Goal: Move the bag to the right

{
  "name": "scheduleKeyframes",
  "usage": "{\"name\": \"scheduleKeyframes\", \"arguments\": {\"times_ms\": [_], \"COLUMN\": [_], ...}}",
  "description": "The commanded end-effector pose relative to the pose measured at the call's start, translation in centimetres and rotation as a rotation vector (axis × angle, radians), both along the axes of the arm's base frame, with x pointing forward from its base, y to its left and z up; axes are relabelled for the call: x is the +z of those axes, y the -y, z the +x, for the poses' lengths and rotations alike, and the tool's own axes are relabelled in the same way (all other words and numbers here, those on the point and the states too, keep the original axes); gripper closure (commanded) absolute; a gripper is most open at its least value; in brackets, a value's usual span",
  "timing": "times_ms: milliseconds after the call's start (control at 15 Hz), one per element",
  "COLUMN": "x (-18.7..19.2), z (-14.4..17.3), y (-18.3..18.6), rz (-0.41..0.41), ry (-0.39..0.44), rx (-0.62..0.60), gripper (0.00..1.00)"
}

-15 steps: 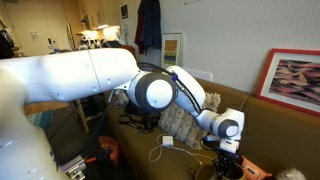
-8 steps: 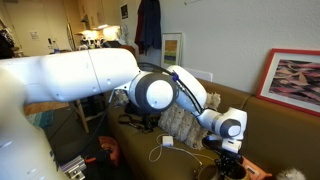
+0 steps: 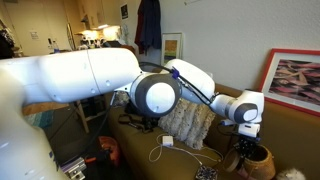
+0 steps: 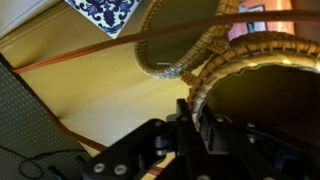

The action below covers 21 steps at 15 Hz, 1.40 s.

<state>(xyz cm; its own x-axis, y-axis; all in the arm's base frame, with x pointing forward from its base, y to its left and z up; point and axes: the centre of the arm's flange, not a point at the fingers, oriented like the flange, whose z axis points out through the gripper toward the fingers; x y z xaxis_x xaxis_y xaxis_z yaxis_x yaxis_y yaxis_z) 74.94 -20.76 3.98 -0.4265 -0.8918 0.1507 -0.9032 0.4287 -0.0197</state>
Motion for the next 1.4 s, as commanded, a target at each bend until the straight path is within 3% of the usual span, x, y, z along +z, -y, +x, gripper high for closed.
{"name": "scheduleKeyframes", "arguments": {"times_ms": [0, 867, 1333], "x": [1.2, -0.2, -4.6], "z": [7.1, 0.0, -4.6], "y": [3.9, 20.2, 23.3], "rz": [0.013, 0.0, 0.038], "ry": [0.032, -0.007, -0.085], "rx": [-0.029, -0.342, -0.456], "gripper": [0.97, 0.97, 0.97]}}
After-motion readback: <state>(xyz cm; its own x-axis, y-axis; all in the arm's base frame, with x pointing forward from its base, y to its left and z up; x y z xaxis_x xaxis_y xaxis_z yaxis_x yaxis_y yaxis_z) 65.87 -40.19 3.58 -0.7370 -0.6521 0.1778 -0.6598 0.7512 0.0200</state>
